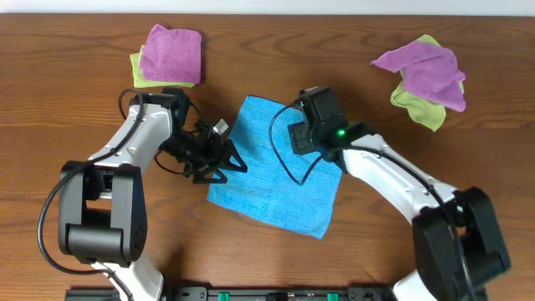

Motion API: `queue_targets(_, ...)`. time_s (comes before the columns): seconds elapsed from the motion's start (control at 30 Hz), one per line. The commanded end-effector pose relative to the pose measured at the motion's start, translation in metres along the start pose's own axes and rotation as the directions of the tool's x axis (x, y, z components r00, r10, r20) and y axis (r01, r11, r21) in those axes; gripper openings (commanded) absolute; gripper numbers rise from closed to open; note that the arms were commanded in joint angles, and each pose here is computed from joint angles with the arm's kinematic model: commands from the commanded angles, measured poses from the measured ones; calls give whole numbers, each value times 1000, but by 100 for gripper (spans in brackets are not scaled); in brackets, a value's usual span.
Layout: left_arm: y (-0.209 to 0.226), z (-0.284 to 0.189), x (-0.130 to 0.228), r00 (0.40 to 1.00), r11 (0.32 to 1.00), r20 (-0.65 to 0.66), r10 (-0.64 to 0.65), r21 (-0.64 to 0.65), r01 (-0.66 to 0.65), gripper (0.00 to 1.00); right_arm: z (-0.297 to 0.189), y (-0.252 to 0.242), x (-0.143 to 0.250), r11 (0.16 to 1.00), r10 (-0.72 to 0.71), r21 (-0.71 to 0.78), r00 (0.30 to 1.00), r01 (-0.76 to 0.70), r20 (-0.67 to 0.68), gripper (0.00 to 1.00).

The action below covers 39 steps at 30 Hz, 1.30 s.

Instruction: Fold the cloth

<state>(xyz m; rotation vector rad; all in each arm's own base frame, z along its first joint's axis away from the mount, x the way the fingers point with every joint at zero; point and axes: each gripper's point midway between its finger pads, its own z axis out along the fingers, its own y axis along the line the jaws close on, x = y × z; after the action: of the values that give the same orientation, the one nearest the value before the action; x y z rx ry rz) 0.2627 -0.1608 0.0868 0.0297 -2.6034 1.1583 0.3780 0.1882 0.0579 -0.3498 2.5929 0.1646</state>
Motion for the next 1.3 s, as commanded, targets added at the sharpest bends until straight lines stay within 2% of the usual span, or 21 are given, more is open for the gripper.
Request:
queue_targets(0.0,3,0,2,1000,1000,-5,-15,-7,15,70,17,11,9,998,29,-54,999,-31,-42,69)
queue_targets(0.23,7,0,0,1000,999,0,-10,-32,10,73,30,17,12,993,77,-84,995,-81,-59,68)
queue_targets(0.3,14,0,-2,1000,997,8,-1,-72,2,75,30,17,12,993,77,-84,995,-81,-59,68)
queue_targets(0.5,33,-3,-12,999,983,51,-16,-183,25,73,30,17,13,993,84,-83,995,-89,-61,67)
queue_targets(0.63,37,-1,-19,997,973,78,-22,-226,39,64,30,17,14,992,95,-82,993,-100,-66,67)
queue_targets(0.8,30,14,-25,997,967,80,7,-254,14,58,30,17,14,991,102,-81,992,-107,-68,67)
queue_targets(0.93,35,25,-28,996,944,88,1,-328,28,50,30,17,14,991,103,-80,992,-108,-69,68)
queue_targets(1.27,36,33,-34,994,928,109,3,-372,38,49,30,11,15,994,101,-44,993,-104,-67,68)
